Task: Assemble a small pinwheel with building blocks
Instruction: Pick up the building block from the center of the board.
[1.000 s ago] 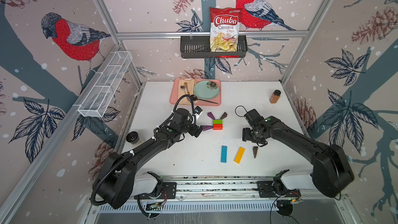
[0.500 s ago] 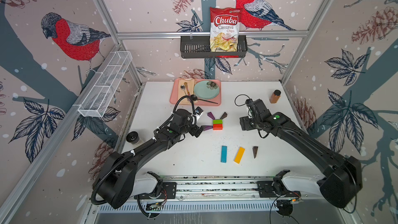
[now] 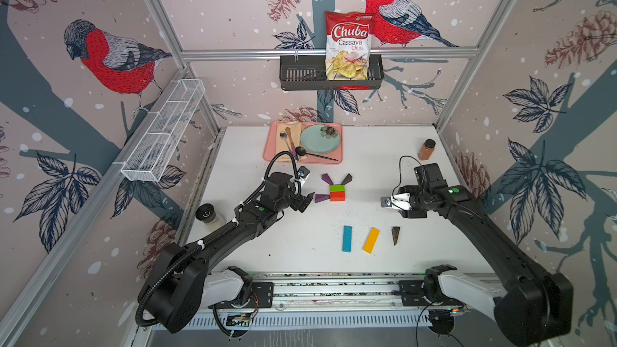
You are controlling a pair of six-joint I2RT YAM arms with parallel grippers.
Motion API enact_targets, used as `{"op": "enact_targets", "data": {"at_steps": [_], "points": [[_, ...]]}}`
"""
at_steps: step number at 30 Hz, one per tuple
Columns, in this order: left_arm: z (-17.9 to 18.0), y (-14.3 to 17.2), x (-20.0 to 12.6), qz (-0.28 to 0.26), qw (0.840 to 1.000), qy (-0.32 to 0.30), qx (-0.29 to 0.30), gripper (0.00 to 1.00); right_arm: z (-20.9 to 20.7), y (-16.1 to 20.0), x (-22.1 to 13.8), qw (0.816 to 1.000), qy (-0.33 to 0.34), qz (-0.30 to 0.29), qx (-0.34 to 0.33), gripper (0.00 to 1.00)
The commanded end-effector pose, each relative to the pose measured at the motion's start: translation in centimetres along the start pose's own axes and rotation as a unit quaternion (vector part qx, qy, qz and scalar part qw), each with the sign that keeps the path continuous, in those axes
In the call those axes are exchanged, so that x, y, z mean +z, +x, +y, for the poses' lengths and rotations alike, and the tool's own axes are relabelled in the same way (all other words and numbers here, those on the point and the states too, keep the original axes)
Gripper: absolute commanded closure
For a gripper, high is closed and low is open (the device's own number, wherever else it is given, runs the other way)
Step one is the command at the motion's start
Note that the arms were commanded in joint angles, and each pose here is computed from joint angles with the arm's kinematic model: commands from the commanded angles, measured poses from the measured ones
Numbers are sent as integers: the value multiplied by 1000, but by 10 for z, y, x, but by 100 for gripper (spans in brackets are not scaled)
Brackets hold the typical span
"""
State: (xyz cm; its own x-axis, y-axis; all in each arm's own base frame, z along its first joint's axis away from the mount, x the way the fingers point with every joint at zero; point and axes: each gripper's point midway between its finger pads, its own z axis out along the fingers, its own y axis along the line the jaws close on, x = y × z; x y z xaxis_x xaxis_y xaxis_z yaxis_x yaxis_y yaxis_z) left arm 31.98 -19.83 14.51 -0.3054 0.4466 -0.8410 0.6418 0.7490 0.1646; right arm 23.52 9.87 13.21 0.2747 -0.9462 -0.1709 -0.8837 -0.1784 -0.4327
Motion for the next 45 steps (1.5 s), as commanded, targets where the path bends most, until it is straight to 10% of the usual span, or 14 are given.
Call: {"op": "enact_targets", "data": {"at_steps": [1,11,45], "points": [[7,-7,0,-22,1000,-15,-9,5,37,-4,-6,996,-51,7,-78,43],[-11,-12,-12,-50,998,30,19,5,98,-6,11,980,-138,21,-143,53],[0,-10,-17,-37,999,2,3,5,83,14,67,974,-116,52,-190,56]]}}
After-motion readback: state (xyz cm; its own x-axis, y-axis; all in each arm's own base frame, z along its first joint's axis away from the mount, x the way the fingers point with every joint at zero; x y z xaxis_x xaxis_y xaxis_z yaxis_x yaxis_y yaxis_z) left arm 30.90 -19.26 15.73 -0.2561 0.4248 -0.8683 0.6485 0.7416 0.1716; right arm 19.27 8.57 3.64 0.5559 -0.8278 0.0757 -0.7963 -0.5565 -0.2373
